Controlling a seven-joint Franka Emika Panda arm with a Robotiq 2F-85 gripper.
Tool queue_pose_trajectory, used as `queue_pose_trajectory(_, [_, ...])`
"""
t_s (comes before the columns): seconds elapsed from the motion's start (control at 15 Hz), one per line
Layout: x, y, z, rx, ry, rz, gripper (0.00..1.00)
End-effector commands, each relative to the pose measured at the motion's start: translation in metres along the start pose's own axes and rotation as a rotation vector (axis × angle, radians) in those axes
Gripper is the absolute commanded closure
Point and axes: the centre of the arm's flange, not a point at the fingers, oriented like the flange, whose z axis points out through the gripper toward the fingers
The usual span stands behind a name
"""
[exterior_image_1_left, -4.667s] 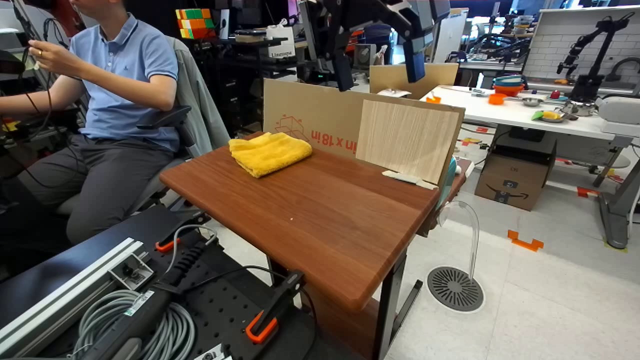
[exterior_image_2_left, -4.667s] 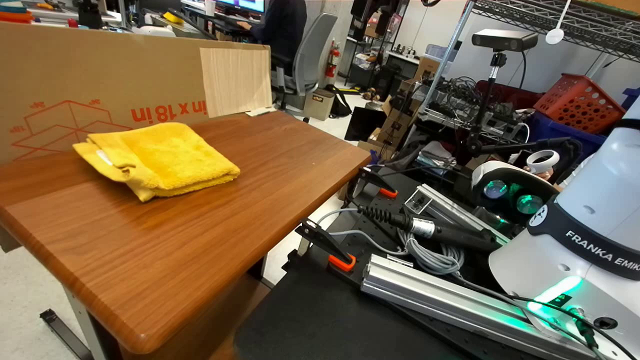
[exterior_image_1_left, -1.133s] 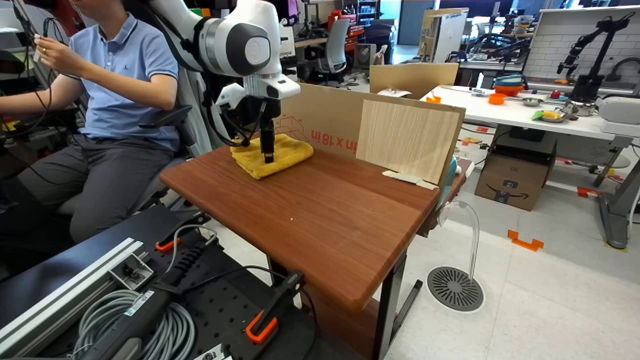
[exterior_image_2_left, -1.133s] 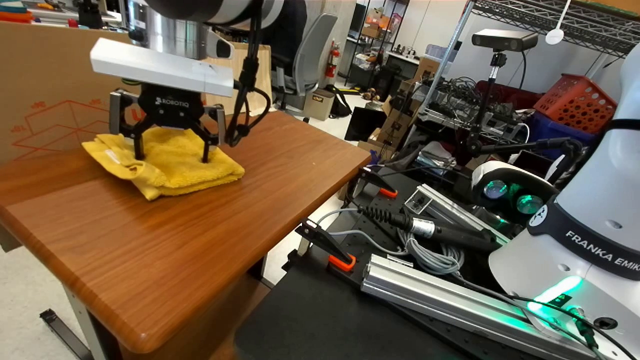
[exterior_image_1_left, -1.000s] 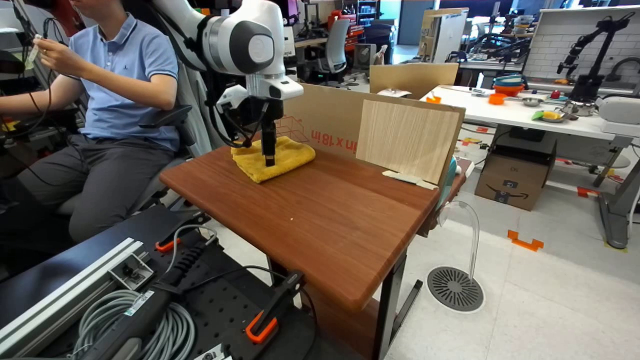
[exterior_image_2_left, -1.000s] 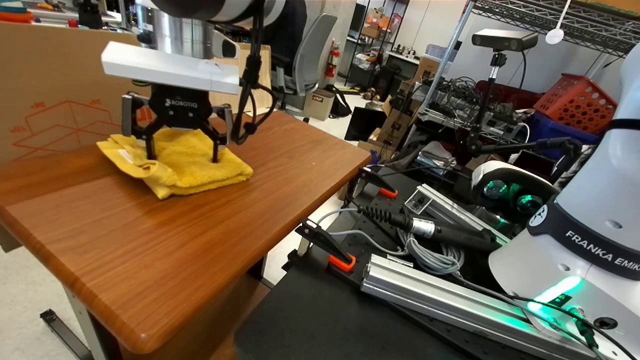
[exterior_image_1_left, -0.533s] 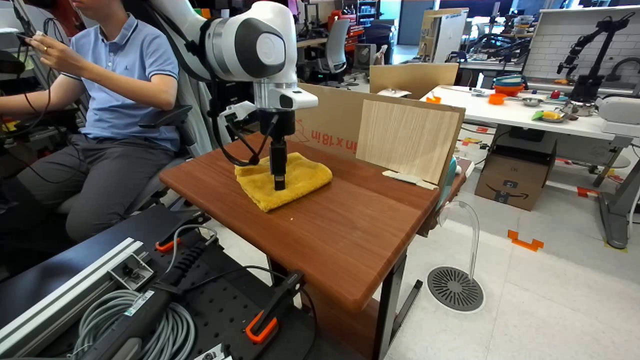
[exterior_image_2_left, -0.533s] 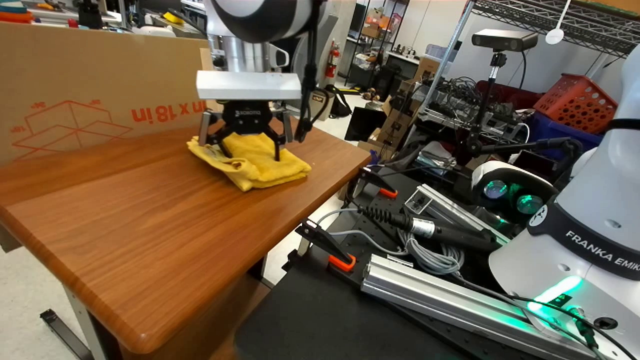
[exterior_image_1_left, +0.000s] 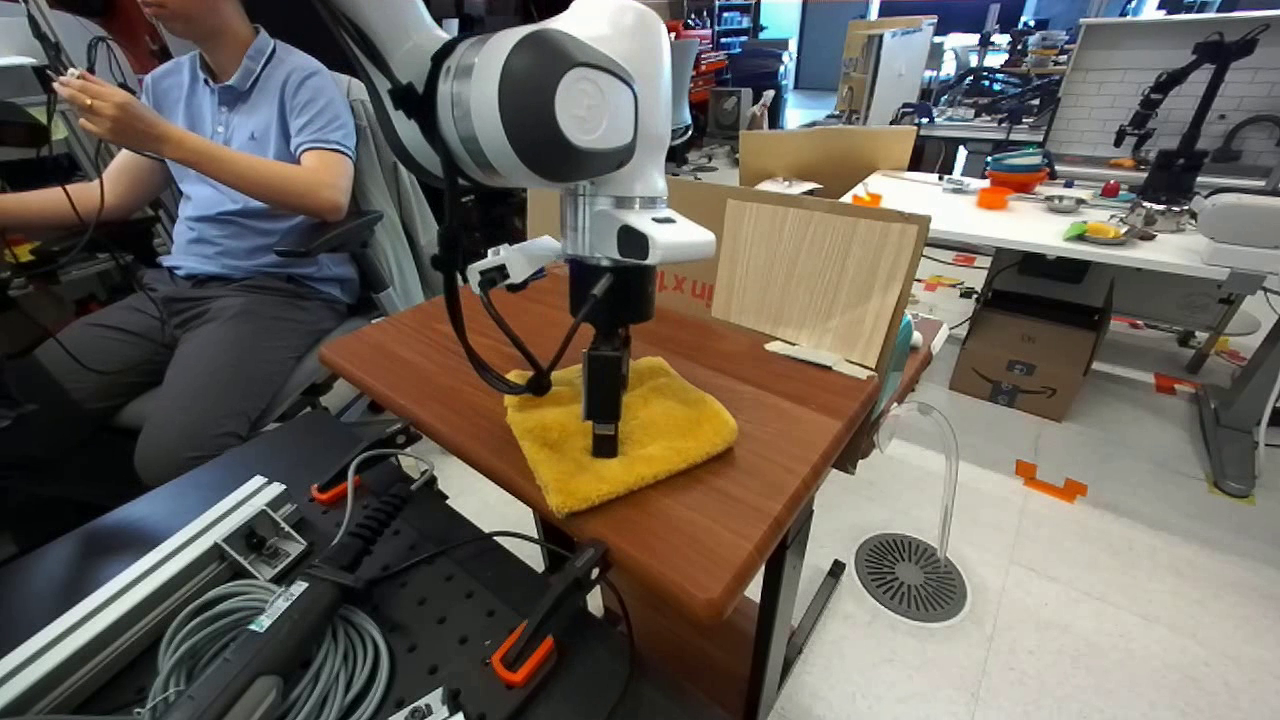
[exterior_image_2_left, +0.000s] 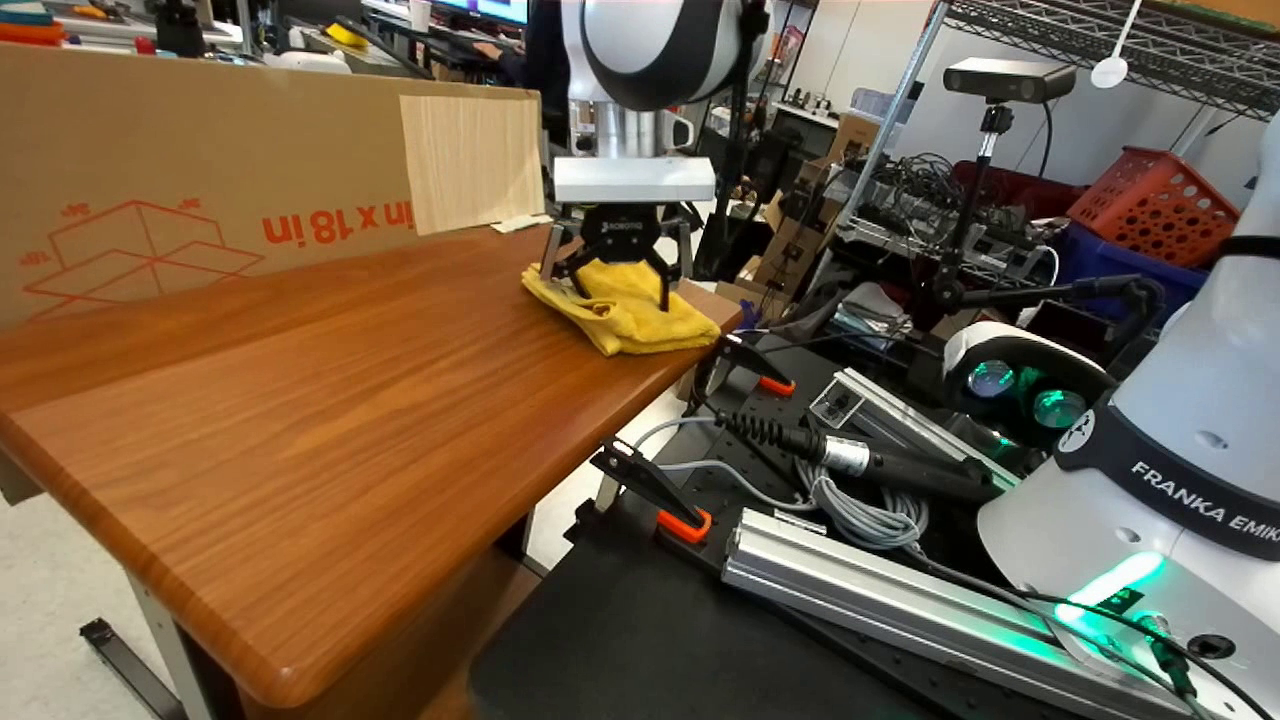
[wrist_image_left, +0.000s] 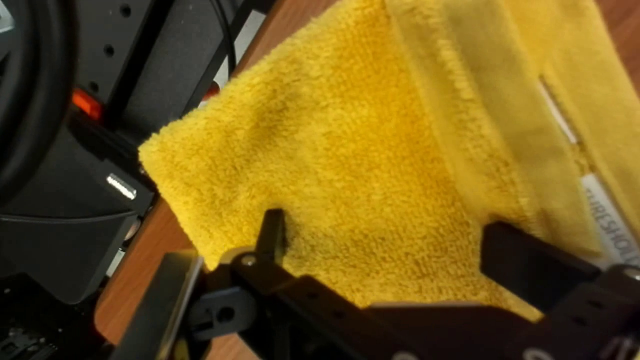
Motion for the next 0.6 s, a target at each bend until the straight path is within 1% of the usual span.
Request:
queue_pose_trajectory(0.0, [0.038,0.028,-0.020,0.082,0.000,0.090,0.00])
queue_pose_trajectory(0.27, [0.065,0.047,-0.027,0.141,-0.048,0.175,0.00])
queue_pose_trajectory(0.4, [0.069,0.053,-0.025,0.159,-0.056,0.199,0.00])
queue_pose_trajectory(0.53, [0.065,0.056,-0.020,0.162,-0.056,0.200,0.00])
